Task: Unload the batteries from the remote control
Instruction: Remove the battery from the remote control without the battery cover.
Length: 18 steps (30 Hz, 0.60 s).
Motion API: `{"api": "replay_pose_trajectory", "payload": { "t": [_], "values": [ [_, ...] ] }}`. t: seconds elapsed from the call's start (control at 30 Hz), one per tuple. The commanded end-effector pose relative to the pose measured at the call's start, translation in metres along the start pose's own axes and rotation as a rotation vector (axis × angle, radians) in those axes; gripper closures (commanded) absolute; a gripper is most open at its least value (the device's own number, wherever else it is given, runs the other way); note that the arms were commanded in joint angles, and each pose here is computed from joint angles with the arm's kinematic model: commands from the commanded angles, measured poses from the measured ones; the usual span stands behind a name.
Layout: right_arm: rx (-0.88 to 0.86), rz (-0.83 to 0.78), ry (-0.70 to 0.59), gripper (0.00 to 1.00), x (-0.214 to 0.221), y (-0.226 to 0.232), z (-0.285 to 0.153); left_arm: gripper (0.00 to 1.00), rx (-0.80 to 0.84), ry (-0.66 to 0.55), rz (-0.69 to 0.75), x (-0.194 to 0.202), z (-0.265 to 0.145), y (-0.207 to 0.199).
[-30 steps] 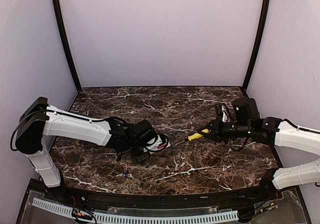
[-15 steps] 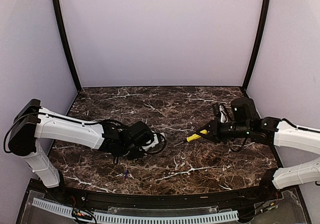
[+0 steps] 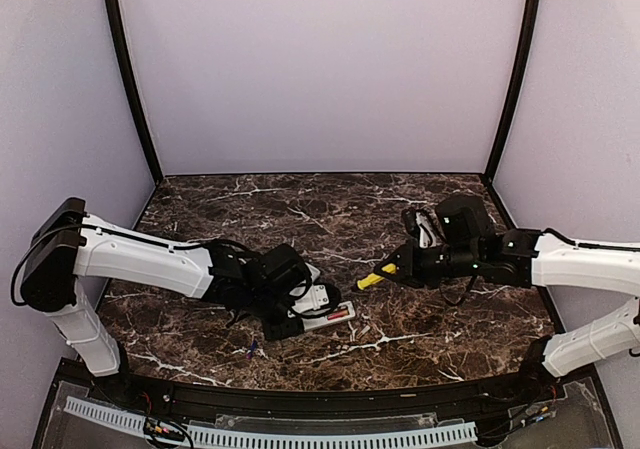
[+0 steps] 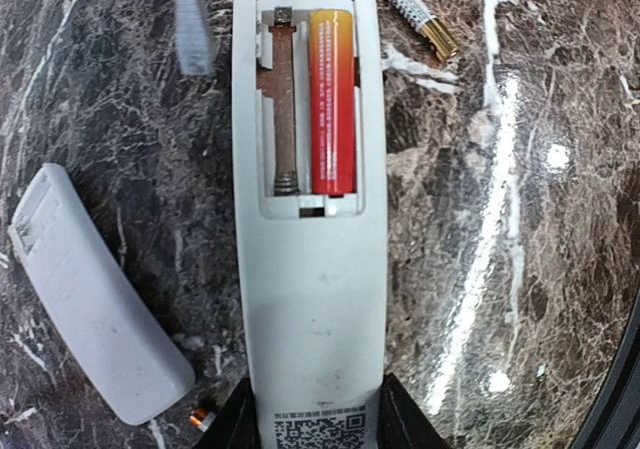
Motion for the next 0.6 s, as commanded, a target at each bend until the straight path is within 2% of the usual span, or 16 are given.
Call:
{"api": "replay_pose_trajectory", "payload": {
  "t": [0.0,0.27,0.57],
  "values": [
    [0.042,-0.018,-0.04,1.0,-0.01,0.004,-0.007,0.72,0.114,0.027,-0.041,0.0,0.001,-0.017],
    [0.135,-0.031,-0.009,1.0,-0.001,-0.009,-0.014,0.73,0.105,0.047,-0.048,0.002,0.006,-0.015],
    [0.126,-0.036,0.05,1.0,0.011,-0.011,-0.003,0.73,0.095,0.056,-0.051,0.003,0.008,-0.014]
  ]
}}
Point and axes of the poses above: each gripper's point midway between its finger pads, its own z axis out along the fingers, its own y axis along the line the jaws close on, x = y × z, the point moved 3 cm from there along -z, back along the fingers, and after that the axes turned 9 degrees about -z, right-handed, at the moved point
